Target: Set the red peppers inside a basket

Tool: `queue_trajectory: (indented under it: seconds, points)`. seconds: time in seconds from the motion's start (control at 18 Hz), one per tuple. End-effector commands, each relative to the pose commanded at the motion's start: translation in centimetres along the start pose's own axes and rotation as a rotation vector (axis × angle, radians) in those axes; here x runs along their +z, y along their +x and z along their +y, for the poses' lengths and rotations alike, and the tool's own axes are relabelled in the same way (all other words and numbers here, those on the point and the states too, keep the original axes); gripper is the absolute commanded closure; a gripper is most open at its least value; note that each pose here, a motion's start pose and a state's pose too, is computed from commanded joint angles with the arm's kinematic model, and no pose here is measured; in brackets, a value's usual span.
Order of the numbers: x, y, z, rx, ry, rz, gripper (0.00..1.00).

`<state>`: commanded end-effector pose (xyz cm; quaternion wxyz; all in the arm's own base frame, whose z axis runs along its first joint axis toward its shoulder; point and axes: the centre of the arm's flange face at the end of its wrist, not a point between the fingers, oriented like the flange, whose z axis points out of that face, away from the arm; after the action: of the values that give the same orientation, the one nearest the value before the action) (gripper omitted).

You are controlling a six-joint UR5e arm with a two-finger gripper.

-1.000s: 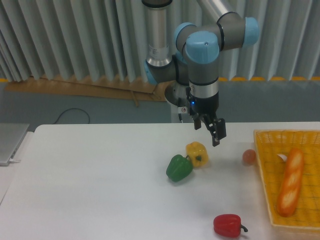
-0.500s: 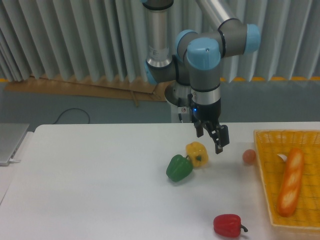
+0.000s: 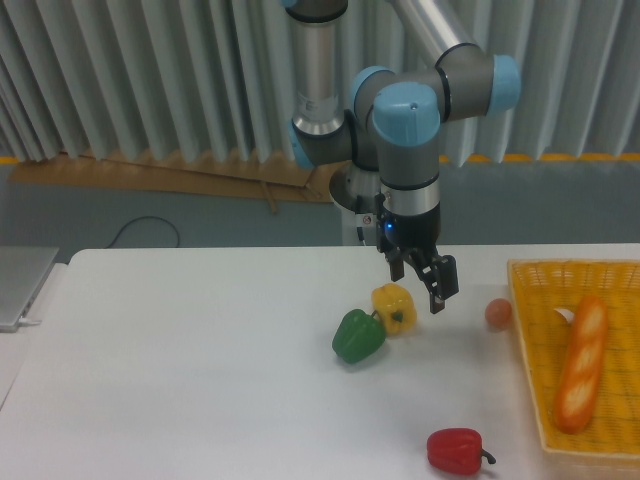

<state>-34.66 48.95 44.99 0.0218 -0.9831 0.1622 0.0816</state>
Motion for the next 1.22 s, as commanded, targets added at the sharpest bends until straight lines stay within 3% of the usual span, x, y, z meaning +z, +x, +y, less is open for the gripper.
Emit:
queue_trajectory:
  seconds: [0.28,0.39,0.5,0.61,0.67,0.94,1.22]
  points:
    - [1.2,-1.3,-0.3,0.002,-0.015,-0.001,0.00]
    - [1.7,-2.8,-0.8,0.059,-0.015,-0.015,0.00]
    - [3.2,-3.1,-1.0,0.238,-0.036,0.002,0.00]
    - [4.4,-3.4,-2.2,0.481,-0.041,0.020,0.00]
    - [5.5,-3.4,-2.8,0.528,-0.037,0.035,0.00]
    - [7.1,-4.0,-3.3,0.623,0.039,0.058,0.00]
    - [7.8,-7.0,-1.2,0.552,0.038,0.026,0.00]
